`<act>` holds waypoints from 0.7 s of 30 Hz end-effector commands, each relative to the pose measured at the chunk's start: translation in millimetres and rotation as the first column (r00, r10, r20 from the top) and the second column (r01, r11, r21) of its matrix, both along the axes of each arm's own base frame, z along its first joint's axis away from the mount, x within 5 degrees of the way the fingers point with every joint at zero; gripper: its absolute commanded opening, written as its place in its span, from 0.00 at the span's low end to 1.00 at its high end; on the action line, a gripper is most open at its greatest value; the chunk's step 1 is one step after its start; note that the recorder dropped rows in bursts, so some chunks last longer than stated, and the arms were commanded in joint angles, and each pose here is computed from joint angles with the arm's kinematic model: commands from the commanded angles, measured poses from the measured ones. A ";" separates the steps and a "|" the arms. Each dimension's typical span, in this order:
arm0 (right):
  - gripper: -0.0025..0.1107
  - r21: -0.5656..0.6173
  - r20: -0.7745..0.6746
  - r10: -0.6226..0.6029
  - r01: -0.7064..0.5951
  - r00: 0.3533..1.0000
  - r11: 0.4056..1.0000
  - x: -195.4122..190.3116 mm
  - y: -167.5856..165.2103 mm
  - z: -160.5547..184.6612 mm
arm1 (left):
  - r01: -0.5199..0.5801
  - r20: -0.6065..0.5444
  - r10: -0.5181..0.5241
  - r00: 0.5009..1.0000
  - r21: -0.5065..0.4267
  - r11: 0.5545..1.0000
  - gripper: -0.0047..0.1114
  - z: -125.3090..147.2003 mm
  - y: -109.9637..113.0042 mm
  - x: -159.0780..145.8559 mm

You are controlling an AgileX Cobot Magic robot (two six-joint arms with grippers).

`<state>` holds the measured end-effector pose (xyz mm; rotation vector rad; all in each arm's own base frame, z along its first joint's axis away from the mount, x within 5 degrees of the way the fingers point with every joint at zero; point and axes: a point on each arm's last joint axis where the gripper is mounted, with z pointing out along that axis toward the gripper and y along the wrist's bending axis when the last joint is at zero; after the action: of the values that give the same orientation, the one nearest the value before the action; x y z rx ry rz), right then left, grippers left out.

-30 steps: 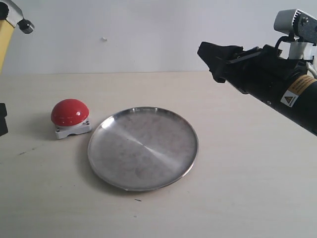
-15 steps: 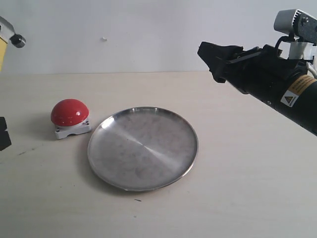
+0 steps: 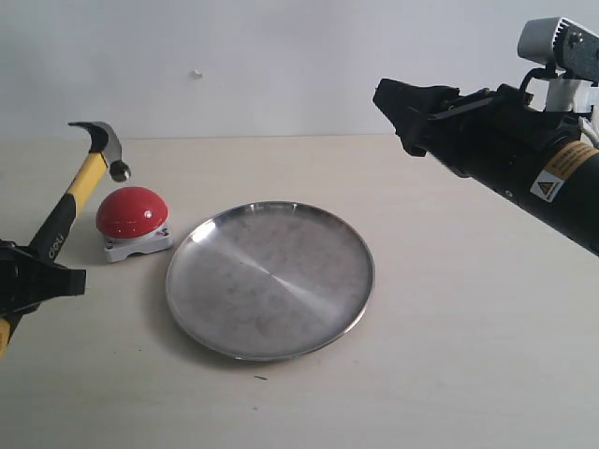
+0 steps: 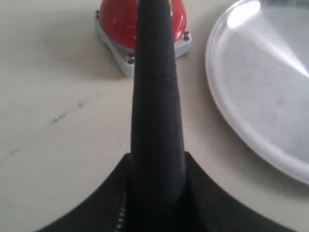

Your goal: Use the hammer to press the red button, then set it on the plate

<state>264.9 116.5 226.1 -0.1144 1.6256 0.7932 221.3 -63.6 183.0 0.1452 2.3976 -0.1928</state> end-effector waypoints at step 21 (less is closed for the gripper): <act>0.54 -0.003 0.014 -0.003 0.003 1.000 1.000 -0.8 -1.0 2.6 | 0.070 0.458 -0.049 0.887 -0.030 0.997 0.04 121.3 2.3 -11.7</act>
<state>264.9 116.5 226.1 -0.1144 1.6256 0.7932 218.6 -61.3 256.4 0.1875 2.1448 -0.1905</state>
